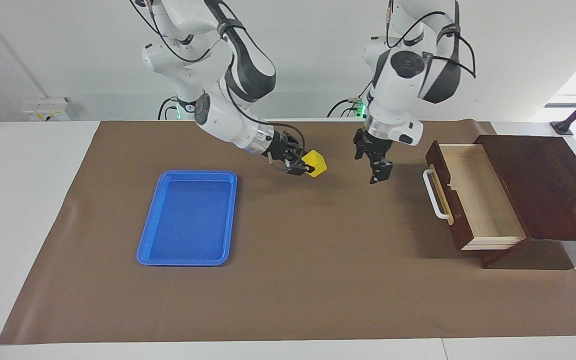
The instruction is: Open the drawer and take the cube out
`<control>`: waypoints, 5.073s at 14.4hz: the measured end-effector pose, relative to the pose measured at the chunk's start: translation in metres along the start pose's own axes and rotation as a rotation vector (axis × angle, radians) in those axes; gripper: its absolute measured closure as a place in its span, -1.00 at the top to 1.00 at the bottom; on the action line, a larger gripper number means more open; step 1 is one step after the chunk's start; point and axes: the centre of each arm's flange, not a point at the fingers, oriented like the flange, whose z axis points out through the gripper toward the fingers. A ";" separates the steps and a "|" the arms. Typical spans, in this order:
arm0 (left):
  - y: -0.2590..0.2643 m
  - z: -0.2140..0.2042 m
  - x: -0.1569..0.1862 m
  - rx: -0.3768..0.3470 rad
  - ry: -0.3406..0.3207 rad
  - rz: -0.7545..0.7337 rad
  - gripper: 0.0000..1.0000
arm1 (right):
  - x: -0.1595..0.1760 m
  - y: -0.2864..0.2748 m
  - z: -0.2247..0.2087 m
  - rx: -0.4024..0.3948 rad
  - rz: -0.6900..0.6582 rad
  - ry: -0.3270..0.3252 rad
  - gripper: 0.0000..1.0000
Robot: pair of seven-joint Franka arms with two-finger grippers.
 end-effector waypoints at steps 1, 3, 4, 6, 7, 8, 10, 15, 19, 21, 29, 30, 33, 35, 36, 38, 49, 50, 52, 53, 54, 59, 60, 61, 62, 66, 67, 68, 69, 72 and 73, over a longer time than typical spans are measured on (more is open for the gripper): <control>0.014 0.001 0.026 -0.009 0.023 0.017 1.00 | 0.021 -0.014 -0.030 0.031 0.031 -0.001 0.12; 0.031 0.008 0.064 -0.007 0.060 0.066 1.00 | 0.064 -0.029 -0.083 0.060 0.058 0.009 0.12; 0.036 0.014 0.076 -0.001 0.071 0.089 1.00 | 0.082 -0.031 -0.102 0.058 0.051 0.008 0.12; 0.043 0.025 0.096 0.000 0.093 0.126 1.00 | 0.110 -0.030 -0.129 0.044 0.011 0.009 0.12; 0.049 0.030 0.110 -0.006 0.117 0.170 1.00 | 0.134 -0.029 -0.148 0.035 -0.029 0.045 0.12; 0.052 0.030 0.119 -0.006 0.127 0.220 1.00 | 0.146 -0.027 -0.153 0.013 -0.069 0.112 0.12; 0.058 0.029 0.137 -0.004 0.145 0.284 1.00 | 0.162 -0.026 -0.156 -0.037 -0.129 0.242 0.12; 0.074 0.026 0.199 -0.004 0.176 0.357 1.00 | 0.212 -0.025 -0.164 -0.102 -0.224 0.341 0.12; 0.079 0.025 0.226 -0.007 0.178 0.372 1.00 | 0.266 -0.019 -0.157 -0.145 -0.230 0.322 0.12; 0.080 0.025 0.231 -0.006 0.178 0.380 1.00 | 0.280 -0.015 -0.152 -0.161 -0.223 0.312 0.12; 0.079 0.026 0.240 0.008 0.180 0.414 1.00 | 0.282 -0.019 -0.141 -0.127 -0.136 0.322 0.23; 0.077 0.027 0.240 0.030 0.181 0.422 1.00 | 0.281 -0.020 -0.140 -0.125 -0.132 0.323 0.37; 0.071 0.019 0.225 0.082 0.182 0.465 1.00 | 0.276 -0.021 -0.135 -0.128 -0.136 0.323 0.99; 0.062 -0.001 0.197 0.085 0.187 0.540 1.00 | 0.274 -0.022 -0.134 -0.126 -0.131 0.324 1.00; 0.053 -0.014 0.182 0.094 0.180 0.607 1.00 | 0.272 -0.023 -0.135 -0.122 -0.129 0.325 1.00; 0.034 -0.043 0.160 0.129 0.128 0.788 1.00 | 0.264 -0.028 -0.142 -0.118 -0.122 0.320 1.00; 0.016 -0.103 0.126 0.236 -0.082 1.580 1.00 | 0.135 -0.018 -0.291 -0.264 -0.503 0.368 1.00; 0.017 -0.101 0.127 0.243 -0.090 1.599 1.00 | 0.128 -0.010 -0.305 -0.309 -0.607 0.386 1.00; 0.018 -0.097 0.128 0.259 -0.104 1.615 1.00 | 0.109 0.009 -0.332 -0.397 -0.804 0.435 1.00; 0.019 -0.096 0.128 0.266 -0.110 1.616 1.00 | 0.099 0.019 -0.342 -0.441 -0.896 0.457 1.00; 0.020 -0.096 0.129 0.275 -0.117 1.617 1.00 | 0.090 0.027 -0.352 -0.485 -0.984 0.477 1.00; 0.021 -0.094 0.127 0.284 -0.127 1.628 1.00 | 0.071 0.042 -0.377 -0.720 -1.371 0.553 1.00; 0.021 -0.094 0.126 0.286 -0.127 1.630 1.00 | 0.071 0.038 -0.378 -0.728 -1.411 0.573 1.00; 0.020 -0.094 0.124 0.287 -0.127 1.632 1.00 | 0.074 0.035 -0.376 -0.736 -1.434 0.586 1.00; 0.020 -0.094 0.123 0.288 -0.128 1.634 1.00 | 0.077 0.034 -0.371 -0.745 -1.442 0.588 1.00; 0.020 -0.093 0.123 0.291 -0.130 1.635 1.00 | 0.094 0.029 -0.356 -0.776 -1.450 0.603 1.00; 0.020 -0.093 0.123 0.291 -0.130 1.635 1.00 | 0.096 0.029 -0.355 -0.780 -1.455 0.603 1.00; 0.020 -0.093 0.123 0.291 -0.130 1.635 1.00 | 0.096 0.029 -0.354 -0.780 -1.458 0.603 1.00; 0.020 -0.093 0.123 0.291 -0.130 1.635 1.00 | 0.096 0.029 -0.355 -0.780 -1.457 0.604 1.00; 0.020 -0.093 0.123 0.291 -0.130 1.636 1.00 | 0.097 0.029 -0.356 -0.745 -1.458 0.588 1.00; 0.020 -0.092 0.123 0.292 -0.131 1.636 1.00 | 0.097 0.029 -0.356 -0.732 -1.461 0.581 1.00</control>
